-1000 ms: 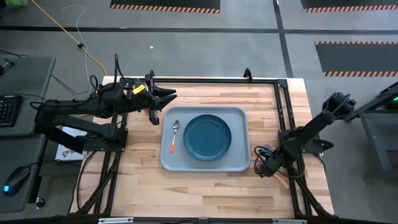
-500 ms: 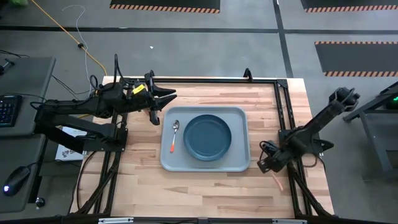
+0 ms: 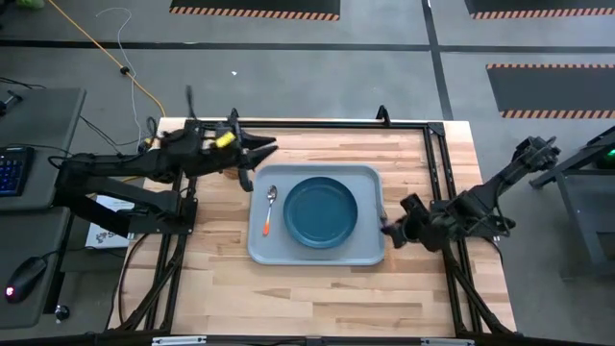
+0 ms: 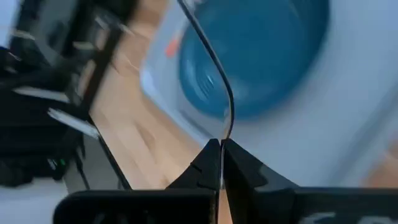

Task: Pick and place plate/cup/fork/spoon on tray
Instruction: Put the orange fork on the gray tray

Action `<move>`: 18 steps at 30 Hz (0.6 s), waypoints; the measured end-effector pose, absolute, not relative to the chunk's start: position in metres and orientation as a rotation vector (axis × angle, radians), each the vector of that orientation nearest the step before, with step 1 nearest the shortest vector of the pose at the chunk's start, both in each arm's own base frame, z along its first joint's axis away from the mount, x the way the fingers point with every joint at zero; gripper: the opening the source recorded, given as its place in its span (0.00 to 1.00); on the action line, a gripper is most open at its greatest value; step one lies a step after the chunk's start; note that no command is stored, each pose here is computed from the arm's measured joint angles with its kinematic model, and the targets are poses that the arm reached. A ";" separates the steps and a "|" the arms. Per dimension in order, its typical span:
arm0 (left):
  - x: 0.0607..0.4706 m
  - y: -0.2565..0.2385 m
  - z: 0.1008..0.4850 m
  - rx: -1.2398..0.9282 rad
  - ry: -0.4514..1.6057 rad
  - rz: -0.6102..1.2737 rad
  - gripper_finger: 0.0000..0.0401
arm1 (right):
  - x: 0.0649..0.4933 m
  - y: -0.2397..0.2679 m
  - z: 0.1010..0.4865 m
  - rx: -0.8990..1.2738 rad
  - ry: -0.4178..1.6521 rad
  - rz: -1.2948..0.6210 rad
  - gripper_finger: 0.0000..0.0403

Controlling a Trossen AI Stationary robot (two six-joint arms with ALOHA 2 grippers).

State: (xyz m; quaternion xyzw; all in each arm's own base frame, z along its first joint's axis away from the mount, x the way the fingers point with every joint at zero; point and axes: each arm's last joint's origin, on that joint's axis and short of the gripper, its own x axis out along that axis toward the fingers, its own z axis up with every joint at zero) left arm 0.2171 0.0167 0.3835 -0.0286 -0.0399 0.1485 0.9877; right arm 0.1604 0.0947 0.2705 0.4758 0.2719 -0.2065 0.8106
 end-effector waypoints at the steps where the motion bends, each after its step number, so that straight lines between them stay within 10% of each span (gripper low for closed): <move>1: 0.223 0.018 0.379 -0.093 -0.065 0.297 0.26 | 0.167 0.092 0.272 1.005 0.550 -0.439 0.00; 18: 0.332 0.009 0.290 -0.640 0.143 -0.128 0.63 | 0.247 0.026 0.313 0.825 0.018 -0.244 0.00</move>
